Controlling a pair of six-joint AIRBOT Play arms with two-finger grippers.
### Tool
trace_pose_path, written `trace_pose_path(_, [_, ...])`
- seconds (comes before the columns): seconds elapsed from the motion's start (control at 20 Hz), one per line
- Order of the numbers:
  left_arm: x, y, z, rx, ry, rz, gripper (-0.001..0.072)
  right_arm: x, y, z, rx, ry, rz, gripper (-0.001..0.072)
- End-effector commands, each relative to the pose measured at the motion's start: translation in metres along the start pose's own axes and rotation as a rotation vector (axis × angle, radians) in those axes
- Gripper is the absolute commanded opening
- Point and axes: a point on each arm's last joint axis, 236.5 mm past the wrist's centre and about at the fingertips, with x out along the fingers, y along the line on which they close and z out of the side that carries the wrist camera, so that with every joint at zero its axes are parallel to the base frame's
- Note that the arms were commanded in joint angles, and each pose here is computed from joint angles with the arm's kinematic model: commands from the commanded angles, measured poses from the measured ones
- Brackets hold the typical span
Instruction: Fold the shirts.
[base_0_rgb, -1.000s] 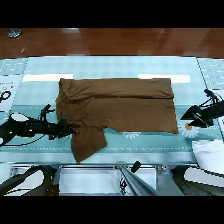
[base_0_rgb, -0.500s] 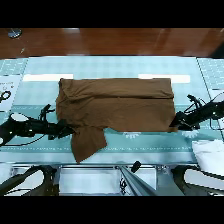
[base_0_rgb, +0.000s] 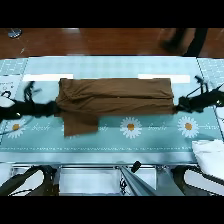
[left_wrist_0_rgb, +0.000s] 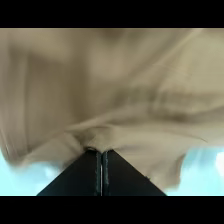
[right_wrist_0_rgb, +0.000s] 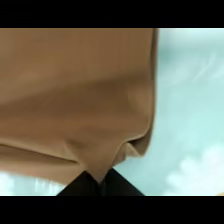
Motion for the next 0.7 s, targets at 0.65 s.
trace_pose_path(0.65, [0.044,-0.047,0.152,0.022,-0.083,-0.146,0.0022,0.038,0.045,0.165,-0.012,-0.33,0.024,0.0033])
